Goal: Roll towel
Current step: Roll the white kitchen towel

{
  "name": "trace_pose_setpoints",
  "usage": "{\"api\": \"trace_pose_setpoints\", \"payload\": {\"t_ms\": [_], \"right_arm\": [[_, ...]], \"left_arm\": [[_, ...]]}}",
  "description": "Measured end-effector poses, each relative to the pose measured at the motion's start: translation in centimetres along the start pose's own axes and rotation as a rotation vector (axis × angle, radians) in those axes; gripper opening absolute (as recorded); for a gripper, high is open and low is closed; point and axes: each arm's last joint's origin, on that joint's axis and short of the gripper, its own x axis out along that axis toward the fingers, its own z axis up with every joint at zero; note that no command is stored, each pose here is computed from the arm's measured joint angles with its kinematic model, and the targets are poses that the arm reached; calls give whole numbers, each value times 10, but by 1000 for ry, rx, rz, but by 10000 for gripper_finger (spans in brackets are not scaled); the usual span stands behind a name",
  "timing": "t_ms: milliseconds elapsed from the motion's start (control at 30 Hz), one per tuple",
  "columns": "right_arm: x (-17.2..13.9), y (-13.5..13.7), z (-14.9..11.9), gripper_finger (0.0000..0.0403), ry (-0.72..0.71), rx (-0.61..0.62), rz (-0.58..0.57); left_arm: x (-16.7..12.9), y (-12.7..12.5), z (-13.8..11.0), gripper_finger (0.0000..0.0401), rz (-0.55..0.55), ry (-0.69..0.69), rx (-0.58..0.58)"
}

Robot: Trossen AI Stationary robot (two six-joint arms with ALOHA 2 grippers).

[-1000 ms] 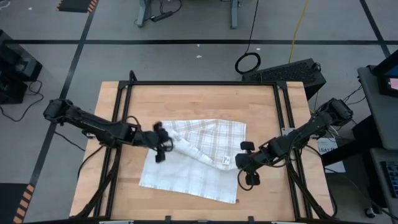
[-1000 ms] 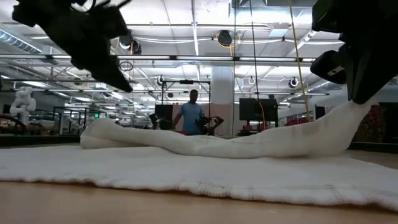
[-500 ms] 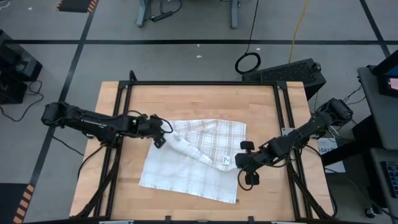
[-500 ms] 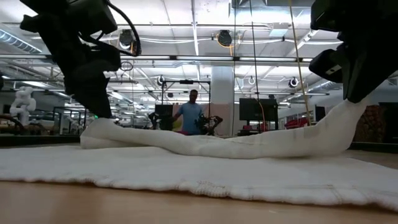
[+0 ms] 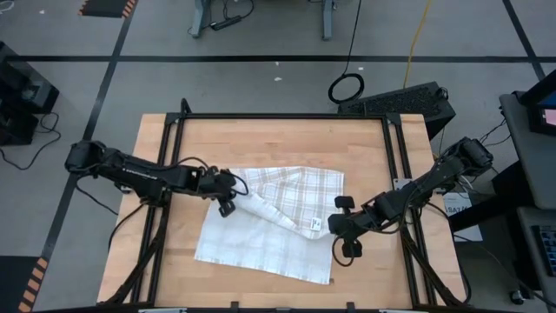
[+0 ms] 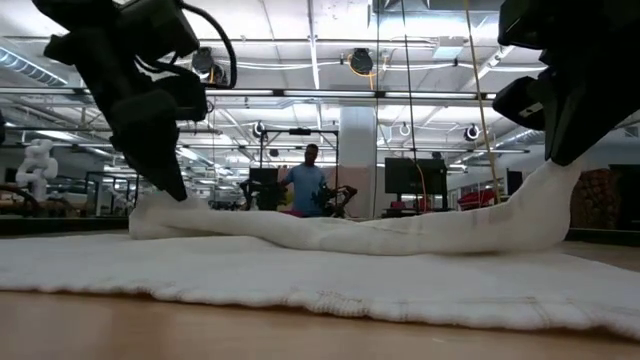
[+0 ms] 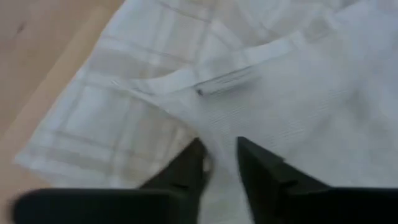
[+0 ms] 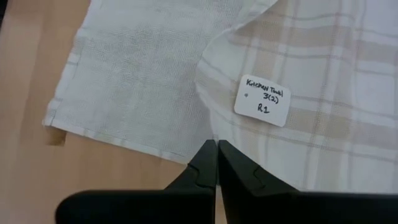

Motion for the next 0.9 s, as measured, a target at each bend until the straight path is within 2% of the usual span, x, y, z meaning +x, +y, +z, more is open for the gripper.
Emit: {"api": "trace_pose_setpoints", "payload": {"t_ms": [33,100,267,367,467,567,667,733,800,900], "right_arm": [[0,0,0,0,-4,-3,-9],[0,0,0,0,-7,-5,-16],[0,-1,0,0,-14,13,-32],[0,-1,0,0,-15,15,-34],[0,-1,0,0,-16,21,-36],[0,-1,1,0,-19,36,-36],[0,-1,1,0,-23,39,-35],[0,-1,1,0,-23,39,-35],[0,-1,1,0,-24,40,-35],[0,-1,1,0,-25,40,-35]], "left_arm": [[-1,-3,-1,44,-10,-2,13],[-6,-10,-5,15,-50,0,41],[-22,-36,-20,8,-208,-7,235],[-26,-46,-27,12,-240,0,215],[-23,-53,-35,48,-241,40,156],[-21,-59,-43,104,-158,13,170],[-17,-66,-50,164,-59,-79,259],[-14,-75,-51,200,-35,-171,319],[-11,-88,-54,225,-76,-226,410],[-4,-105,-65,237,-143,-243,571]]}}
